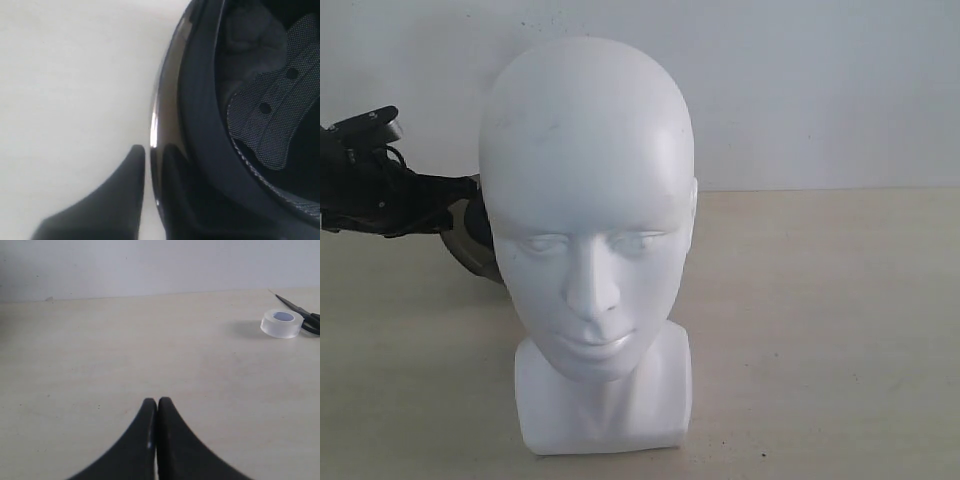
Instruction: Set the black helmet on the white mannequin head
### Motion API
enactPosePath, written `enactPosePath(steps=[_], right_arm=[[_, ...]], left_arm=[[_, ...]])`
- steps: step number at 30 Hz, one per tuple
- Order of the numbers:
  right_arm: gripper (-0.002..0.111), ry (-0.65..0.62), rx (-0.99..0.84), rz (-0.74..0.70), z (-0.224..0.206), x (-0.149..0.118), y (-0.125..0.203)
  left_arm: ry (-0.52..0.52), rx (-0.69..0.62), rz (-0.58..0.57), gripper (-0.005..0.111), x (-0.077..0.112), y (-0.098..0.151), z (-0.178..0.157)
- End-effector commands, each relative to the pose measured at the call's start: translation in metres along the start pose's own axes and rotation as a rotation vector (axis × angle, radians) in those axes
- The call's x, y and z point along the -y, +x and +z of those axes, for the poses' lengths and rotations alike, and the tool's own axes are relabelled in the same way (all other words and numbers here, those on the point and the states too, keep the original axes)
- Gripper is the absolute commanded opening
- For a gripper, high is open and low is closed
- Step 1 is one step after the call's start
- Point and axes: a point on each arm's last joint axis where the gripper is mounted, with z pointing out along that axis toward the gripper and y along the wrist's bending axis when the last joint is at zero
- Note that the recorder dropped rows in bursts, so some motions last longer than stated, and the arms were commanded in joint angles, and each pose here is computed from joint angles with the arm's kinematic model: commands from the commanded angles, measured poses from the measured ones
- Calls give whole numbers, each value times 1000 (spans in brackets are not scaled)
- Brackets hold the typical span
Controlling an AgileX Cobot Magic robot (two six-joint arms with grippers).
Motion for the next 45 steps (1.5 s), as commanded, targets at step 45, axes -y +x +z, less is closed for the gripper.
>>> enactPosePath(steps=[45], right_arm=[[0, 2, 12, -6, 0, 0, -1]], left_arm=[[-44, -147, 9, 4, -24, 108, -169]])
